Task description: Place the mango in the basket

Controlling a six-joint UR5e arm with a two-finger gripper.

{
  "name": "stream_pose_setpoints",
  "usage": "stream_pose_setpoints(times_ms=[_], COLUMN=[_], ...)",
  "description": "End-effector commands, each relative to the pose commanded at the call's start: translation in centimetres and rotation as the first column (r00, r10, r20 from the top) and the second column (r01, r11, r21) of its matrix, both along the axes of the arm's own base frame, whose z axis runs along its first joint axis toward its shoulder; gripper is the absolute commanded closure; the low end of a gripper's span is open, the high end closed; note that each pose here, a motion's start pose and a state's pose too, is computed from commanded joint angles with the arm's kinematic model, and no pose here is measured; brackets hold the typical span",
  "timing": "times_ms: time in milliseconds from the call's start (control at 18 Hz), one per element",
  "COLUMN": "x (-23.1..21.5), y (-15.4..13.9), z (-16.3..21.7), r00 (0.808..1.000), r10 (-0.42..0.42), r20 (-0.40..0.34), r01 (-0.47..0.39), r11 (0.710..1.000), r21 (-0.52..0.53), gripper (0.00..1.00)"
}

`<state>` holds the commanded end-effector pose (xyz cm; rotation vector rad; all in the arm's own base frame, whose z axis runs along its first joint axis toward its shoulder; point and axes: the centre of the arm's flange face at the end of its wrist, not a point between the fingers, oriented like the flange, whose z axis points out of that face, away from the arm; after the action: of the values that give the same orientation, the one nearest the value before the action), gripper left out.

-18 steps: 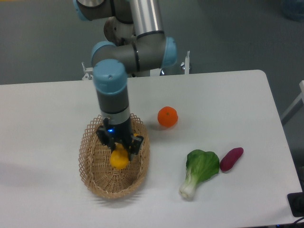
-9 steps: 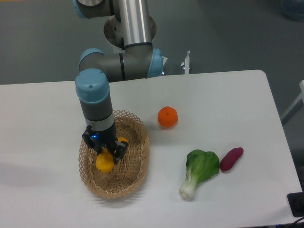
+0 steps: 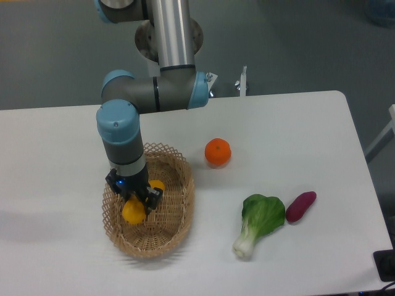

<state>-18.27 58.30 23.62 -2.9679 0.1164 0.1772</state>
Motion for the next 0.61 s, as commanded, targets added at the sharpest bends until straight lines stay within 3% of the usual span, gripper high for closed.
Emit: stream_pose_setpoints(times_ms=[111, 167, 278, 333, 389, 611], x=[0.3, 0.2, 0.0, 0.0, -0.1, -0.6], y=[0.1, 0.1, 0.2, 0.3, 0.3, 0.8], z=[-0.1, 0.1, 0.3, 0.6, 0.9, 2.1], r00=[1.0, 1.0, 1.0, 1.0, 0.999, 0.999], r10=[-0.004, -0.005, -0.003, -0.002, -0.002, 0.002], r20=[-0.016, -0.02, -0.026, -0.031, -0.035, -0.048], r01=[0.004, 0.005, 0.003, 0.002, 0.002, -0.001], r11=[1.0, 1.0, 1.0, 1.0, 1.0, 1.0], r21=[-0.011, -0.008, -0.004, 0.0, 0.006, 0.027], gripper=[0.45, 0.39, 0.11, 0.04, 0.0, 0.0])
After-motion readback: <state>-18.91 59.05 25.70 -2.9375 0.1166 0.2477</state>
